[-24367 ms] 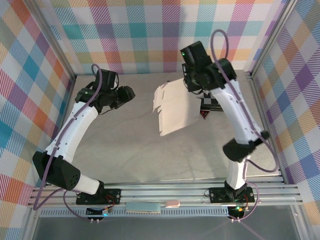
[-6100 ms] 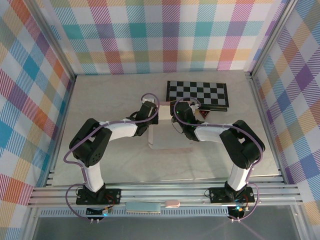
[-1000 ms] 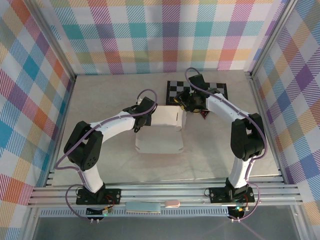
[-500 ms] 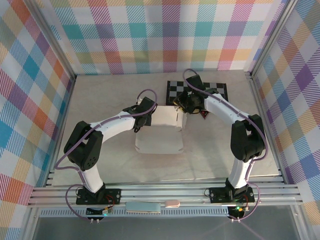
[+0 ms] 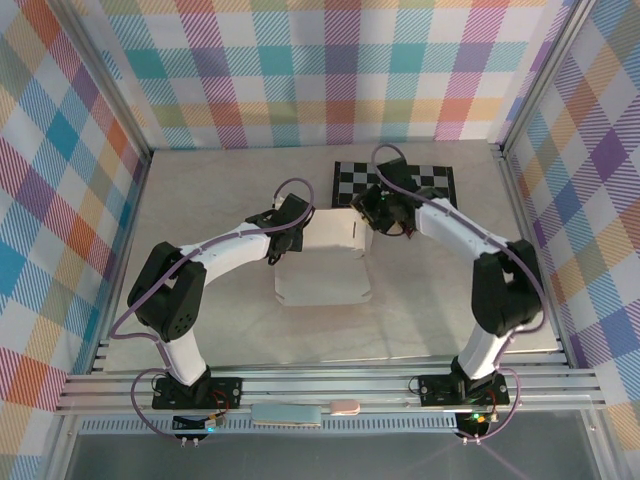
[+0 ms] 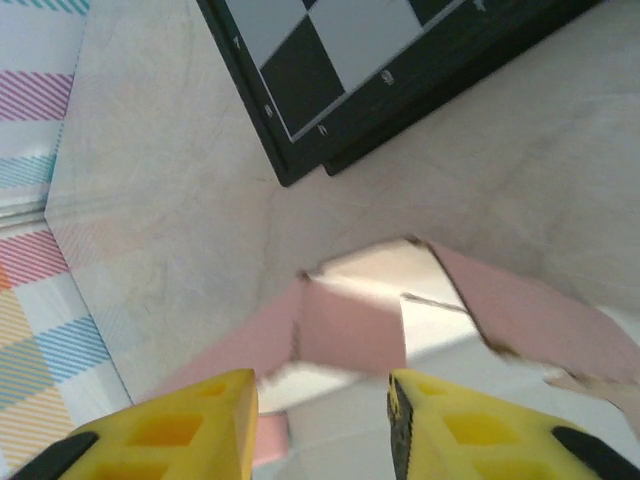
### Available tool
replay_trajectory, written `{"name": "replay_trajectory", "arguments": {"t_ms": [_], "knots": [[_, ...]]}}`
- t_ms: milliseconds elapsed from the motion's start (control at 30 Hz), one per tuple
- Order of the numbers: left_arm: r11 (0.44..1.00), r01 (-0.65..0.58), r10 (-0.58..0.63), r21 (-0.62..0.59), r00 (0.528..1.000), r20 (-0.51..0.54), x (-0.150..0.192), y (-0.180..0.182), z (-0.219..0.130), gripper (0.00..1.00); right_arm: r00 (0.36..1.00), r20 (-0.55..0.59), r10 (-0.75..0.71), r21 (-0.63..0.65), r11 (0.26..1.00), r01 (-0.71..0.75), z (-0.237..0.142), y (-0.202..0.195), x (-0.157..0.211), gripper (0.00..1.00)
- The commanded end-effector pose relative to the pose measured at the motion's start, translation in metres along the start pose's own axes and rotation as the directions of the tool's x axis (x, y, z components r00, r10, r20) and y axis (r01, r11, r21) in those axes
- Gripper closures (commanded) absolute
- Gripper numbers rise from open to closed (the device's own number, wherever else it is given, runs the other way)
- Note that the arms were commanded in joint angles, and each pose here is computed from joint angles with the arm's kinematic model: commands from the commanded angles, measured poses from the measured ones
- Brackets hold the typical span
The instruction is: Fold the paper box
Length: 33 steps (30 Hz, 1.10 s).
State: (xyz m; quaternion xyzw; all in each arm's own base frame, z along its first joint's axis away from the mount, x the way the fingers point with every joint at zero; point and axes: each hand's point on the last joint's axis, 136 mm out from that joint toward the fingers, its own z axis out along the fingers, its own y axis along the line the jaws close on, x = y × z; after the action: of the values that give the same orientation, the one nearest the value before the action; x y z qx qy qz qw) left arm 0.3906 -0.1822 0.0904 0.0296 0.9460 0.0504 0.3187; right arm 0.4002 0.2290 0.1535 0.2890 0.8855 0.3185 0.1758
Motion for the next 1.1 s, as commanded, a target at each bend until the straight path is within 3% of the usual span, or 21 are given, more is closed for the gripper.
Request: {"name": "replay_trajectory", "arguments": {"t_ms": [0,233,533,700,1067], "knots": [[1.000,0.002,-0.002,0.005,1.000,0.001,-0.005,0.004,-0.009,1.00,0.992,0.076,-0.100,-0.075,0.992,0.105,-0.030,0.006,0.004,0.60],[1.000,-0.010,0.010,0.001,1.000,-0.006,-0.003,0.005,-0.007,1.00,0.984,-0.026,-0.176,-0.037,0.984,0.175,-0.004,-0.033,0.050,0.65],[1.000,-0.013,0.012,-0.001,1.000,-0.012,-0.002,0.005,-0.005,1.00,0.974,-0.077,-0.214,0.061,0.974,0.219,0.040,-0.058,0.050,0.58],[1.000,-0.017,0.017,-0.006,1.000,-0.015,-0.002,0.007,-0.005,1.00,0.973,-0.077,-0.216,0.122,0.967,0.224,0.048,-0.072,0.041,0.60],[1.000,-0.023,0.023,0.000,0.999,-0.023,-0.002,0.006,-0.003,1.00,0.973,-0.099,-0.207,0.174,0.960,0.222,0.062,-0.098,0.043,0.48]]}}
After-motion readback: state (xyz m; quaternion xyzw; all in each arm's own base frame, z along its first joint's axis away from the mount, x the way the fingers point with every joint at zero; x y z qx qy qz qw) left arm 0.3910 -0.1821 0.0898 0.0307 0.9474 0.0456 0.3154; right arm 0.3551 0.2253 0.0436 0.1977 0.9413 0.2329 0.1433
